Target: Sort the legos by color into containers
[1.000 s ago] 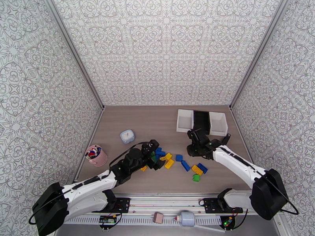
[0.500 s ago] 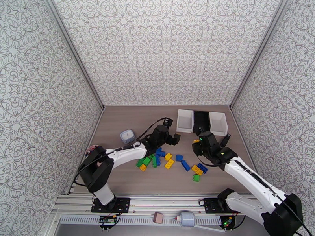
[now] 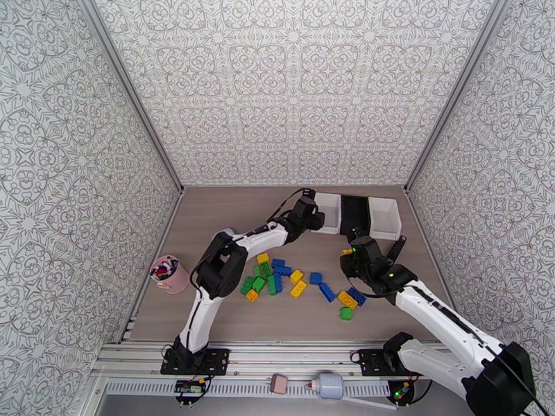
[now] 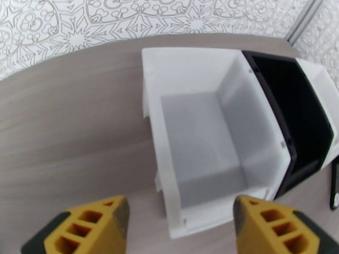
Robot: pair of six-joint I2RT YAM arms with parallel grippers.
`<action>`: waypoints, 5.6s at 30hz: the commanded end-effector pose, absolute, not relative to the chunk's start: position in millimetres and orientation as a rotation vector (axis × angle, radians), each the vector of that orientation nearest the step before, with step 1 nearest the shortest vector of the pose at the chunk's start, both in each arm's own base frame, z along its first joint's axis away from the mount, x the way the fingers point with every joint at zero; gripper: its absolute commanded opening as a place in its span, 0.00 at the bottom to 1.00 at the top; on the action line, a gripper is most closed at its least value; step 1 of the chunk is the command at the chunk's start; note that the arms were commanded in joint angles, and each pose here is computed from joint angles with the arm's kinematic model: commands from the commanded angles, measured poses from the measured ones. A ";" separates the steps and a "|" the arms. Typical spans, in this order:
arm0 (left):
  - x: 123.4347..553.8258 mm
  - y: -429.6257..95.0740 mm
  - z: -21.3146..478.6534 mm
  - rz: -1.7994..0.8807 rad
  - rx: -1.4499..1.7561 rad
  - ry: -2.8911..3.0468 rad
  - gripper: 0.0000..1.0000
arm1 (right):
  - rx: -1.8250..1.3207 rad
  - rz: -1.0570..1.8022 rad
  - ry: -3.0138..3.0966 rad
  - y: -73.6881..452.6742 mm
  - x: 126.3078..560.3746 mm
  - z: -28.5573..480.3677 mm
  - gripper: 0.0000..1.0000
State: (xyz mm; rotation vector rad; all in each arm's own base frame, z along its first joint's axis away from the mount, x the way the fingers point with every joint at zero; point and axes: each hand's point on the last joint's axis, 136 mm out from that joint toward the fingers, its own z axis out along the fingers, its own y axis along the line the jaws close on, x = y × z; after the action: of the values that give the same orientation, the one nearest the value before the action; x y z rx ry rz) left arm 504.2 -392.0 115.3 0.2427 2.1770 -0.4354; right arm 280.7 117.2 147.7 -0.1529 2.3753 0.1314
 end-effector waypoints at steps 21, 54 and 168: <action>516.5 -372.9 115.3 -0.388 0.179 2.203 0.06 | -0.122 0.201 2.361 117.6 270.4 143.7 0.23; 474.8 -207.1 130.6 -0.266 -0.057 2.143 0.22 | -0.189 0.234 2.381 146.9 304.7 137.5 0.21; 283.9 -163.4 148.8 -0.306 0.114 2.144 1.00 | -1.854 0.157 2.226 249.8 278.1 60.6 0.30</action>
State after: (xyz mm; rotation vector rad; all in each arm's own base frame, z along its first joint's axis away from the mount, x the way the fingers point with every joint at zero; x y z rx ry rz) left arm 277.9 -156.1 138.0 0.0846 2.1790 -0.2790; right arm 276.1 241.3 38.3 -1.9396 2.2675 0.0978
